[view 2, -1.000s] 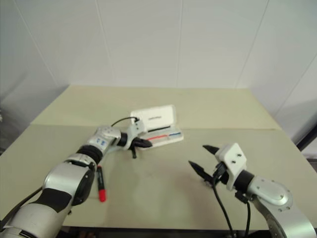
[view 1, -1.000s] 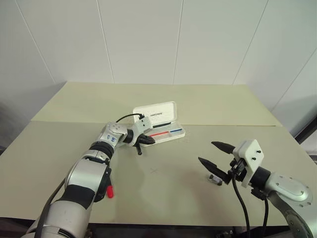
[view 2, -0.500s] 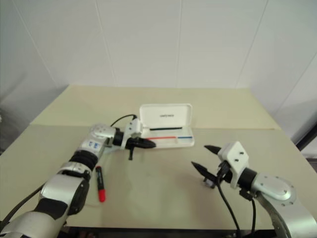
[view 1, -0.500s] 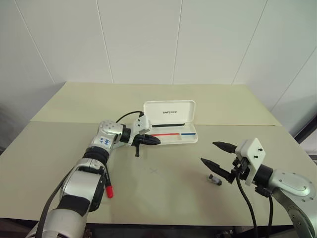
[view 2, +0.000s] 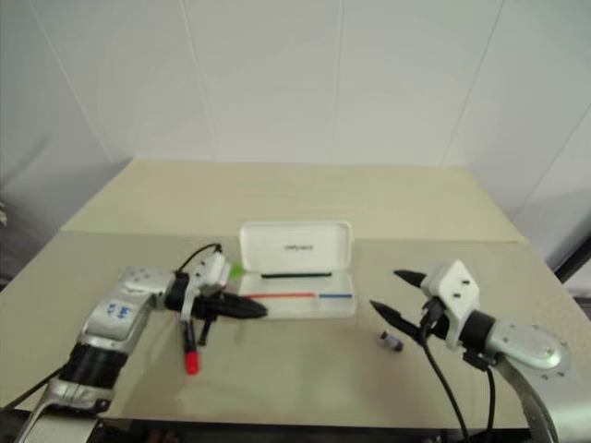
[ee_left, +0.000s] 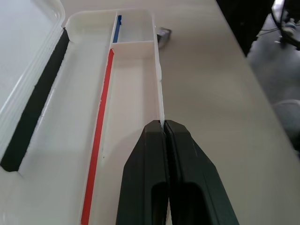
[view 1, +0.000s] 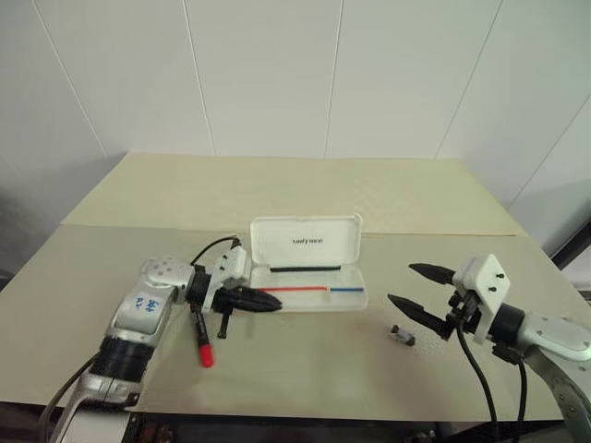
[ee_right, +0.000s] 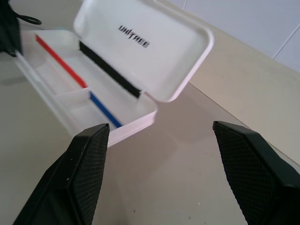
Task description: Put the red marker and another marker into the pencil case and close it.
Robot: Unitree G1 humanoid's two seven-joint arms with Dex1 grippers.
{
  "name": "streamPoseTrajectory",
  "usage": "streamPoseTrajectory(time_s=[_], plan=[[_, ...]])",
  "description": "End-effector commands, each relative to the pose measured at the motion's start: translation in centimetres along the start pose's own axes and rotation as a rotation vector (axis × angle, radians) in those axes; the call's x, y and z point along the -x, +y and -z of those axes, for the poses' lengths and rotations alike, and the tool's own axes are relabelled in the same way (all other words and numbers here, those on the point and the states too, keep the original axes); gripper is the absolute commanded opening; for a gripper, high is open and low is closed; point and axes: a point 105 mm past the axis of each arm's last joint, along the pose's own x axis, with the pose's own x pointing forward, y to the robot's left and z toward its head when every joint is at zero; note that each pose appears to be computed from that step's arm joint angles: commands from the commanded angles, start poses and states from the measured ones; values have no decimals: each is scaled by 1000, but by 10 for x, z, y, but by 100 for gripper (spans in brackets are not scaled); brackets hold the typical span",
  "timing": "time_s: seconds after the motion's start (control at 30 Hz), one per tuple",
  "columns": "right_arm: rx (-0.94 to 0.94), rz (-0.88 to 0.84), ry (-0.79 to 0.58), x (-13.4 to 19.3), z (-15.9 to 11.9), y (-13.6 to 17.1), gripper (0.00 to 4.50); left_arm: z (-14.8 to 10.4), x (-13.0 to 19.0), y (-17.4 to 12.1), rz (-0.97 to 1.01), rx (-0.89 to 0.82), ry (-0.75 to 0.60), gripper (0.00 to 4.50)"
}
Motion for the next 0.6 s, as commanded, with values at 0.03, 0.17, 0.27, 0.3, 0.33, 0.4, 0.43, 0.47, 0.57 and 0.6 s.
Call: streamPoseTrajectory(time_s=[0.03, 0.17, 0.27, 0.3, 0.33, 0.4, 0.43, 0.47, 0.57, 0.6], plan=[[25, -23, -29, 9, -11, 2, 450, -9, -1, -13, 29, -31, -12, 4], [-33, -120, -80, 21, -14, 20, 450, 3, -2, -13, -7, -13, 13, 4], [-43, -158, -49, 31, -8, 25, 450, 7, -5, -13, -20, -10, 19, 4], [-46, -171, -46, 34, -7, 25, 450, 9, -6, -11, -32, -8, 21, 4], [-47, -179, -46, 37, -7, 25, 450, 10, -7, -10, -40, -6, 22, 4], [-48, -210, -30, 43, -5, 27, 450, 14, -9, -9, -50, -14, 27, 4], [-48, -224, -20, 47, -3, 28, 450, 17, -10, -8, -54, -22, 35, 4], [-47, -238, -6, 50, -1, 29, 450, 19, -10, -8, -57, -26, 39, 4], [-35, -238, 22, 56, 4, 26, 450, 24, -9, -10, -57, -33, 48, 4], [-33, -231, 24, 57, 4, 24, 450, 25, -9, -11, -54, -36, 50, 4]])
